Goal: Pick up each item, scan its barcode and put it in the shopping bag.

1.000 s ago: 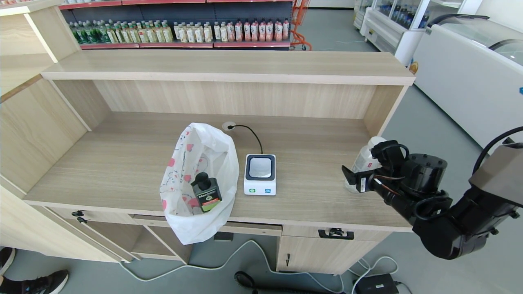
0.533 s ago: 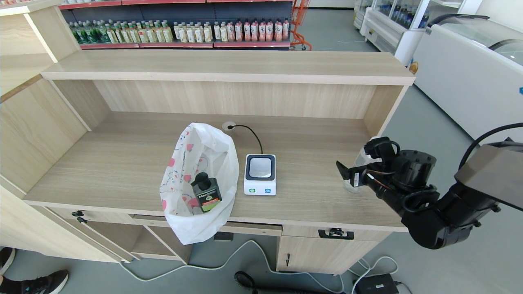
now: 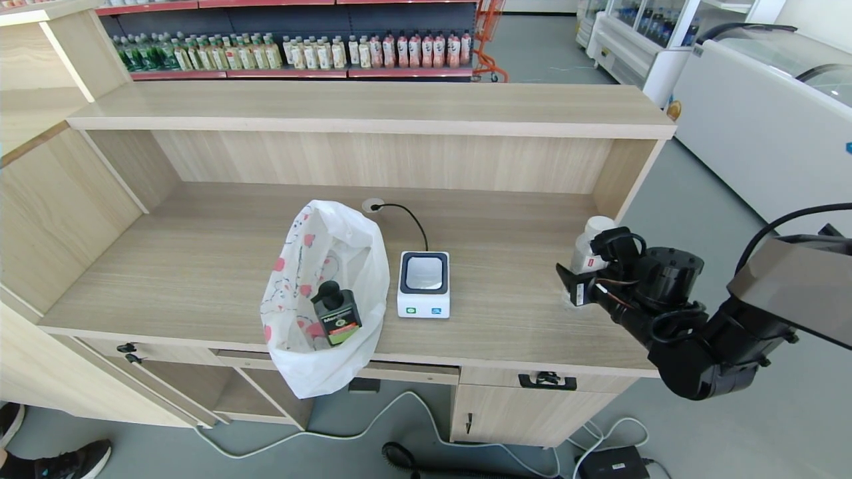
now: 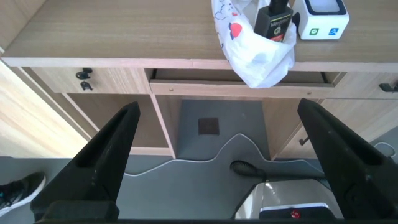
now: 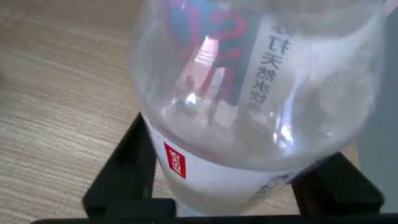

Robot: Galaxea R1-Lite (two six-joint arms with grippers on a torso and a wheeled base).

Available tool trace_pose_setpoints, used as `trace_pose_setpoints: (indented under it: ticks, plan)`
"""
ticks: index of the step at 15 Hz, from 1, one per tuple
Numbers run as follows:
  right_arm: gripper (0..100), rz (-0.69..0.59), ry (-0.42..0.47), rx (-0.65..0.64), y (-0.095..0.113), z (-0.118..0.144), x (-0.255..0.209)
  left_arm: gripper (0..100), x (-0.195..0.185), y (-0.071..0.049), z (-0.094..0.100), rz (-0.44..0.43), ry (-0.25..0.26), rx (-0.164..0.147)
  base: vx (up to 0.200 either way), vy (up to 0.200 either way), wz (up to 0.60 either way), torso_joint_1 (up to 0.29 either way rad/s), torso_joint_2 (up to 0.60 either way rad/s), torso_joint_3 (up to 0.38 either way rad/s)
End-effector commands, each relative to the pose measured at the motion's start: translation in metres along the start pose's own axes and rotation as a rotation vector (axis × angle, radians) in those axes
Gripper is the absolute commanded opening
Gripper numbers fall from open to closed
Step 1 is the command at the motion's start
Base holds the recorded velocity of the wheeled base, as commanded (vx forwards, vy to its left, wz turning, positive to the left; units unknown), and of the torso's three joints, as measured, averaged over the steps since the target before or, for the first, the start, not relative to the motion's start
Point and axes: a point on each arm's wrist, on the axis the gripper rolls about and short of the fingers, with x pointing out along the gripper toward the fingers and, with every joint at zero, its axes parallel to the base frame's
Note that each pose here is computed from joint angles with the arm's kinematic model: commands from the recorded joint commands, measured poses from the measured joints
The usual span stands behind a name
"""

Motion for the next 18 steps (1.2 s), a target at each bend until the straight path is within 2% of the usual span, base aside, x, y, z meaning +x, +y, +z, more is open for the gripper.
trace_pose_setpoints:
  ticks: [1, 3, 5, 7, 9, 10, 11, 12, 15, 16, 18]
  plan:
    - [0, -0.008, -0.014, 0.001, -0.003, 0.002, 0.003, 100, 0.000, 0.000, 0.000, 0.000, 0.000, 0.000, 0.000, 0.000, 0.00, 0.000, 0.00, 0.000]
    - [0, -0.022, -0.027, 0.001, -0.008, 0.007, 0.002, 100, 0.000, 0.000, 0.000, 0.000, 0.000, 0.000, 0.000, 0.000, 0.00, 0.000, 0.00, 0.000]
    - [0, -0.015, 0.008, -0.047, -0.008, -0.004, -0.003, 100, 0.000, 0.000, 0.000, 0.001, 0.000, 0.000, 0.000, 0.000, 0.00, 0.000, 0.00, 0.000]
    - [0, 0.013, -0.001, -0.078, -0.008, -0.003, -0.002, 100, 0.000, 0.000, 0.000, 0.001, 0.000, 0.000, 0.000, 0.000, 0.00, 0.000, 0.00, 0.000]
    - [0, -0.004, -0.095, -0.018, -0.016, 0.034, -0.004, 100, 0.000, 0.000, 0.000, 0.000, 0.000, 0.000, 0.000, 0.000, 0.00, 0.000, 0.00, 0.000]
    - [0, -0.004, -0.102, 0.003, -0.018, 0.042, -0.006, 100, 0.000, 0.000, 0.000, 0.000, 0.000, 0.000, 0.000, 0.000, 0.00, 0.000, 0.00, 0.000]
    - [0, 0.009, -0.099, 0.103, -0.025, 0.084, -0.023, 100, 0.000, 0.000, 0.000, 0.000, 0.000, 0.000, 0.000, 0.000, 0.00, 0.000, 0.00, 0.000]
    - [0, 0.055, -0.071, 0.183, -0.026, 0.108, -0.043, 100, 0.000, 0.000, 0.000, 0.000, 0.000, 0.000, 0.000, 0.000, 0.00, 0.000, 0.00, 0.000]
    - [0, 0.275, 0.014, 0.376, -0.004, 0.153, -0.099, 100, 0.000, 0.000, 0.000, 0.001, 0.000, 0.000, 0.000, 0.000, 0.00, 0.000, 0.00, 0.000]
    - [0, 0.376, 0.014, 0.431, 0.010, 0.166, -0.118, 100, 0.000, 0.000, 0.000, 0.001, 0.000, 0.000, 0.000, 0.000, 0.00, 0.000, 0.00, 0.000]
    - [0, 0.597, -0.045, 0.484, 0.029, 0.193, -0.155, 100, 0.000, 0.000, 0.000, 0.001, 0.000, 0.000, 0.000, 0.000, 0.00, 0.000, 0.00, 0.000]
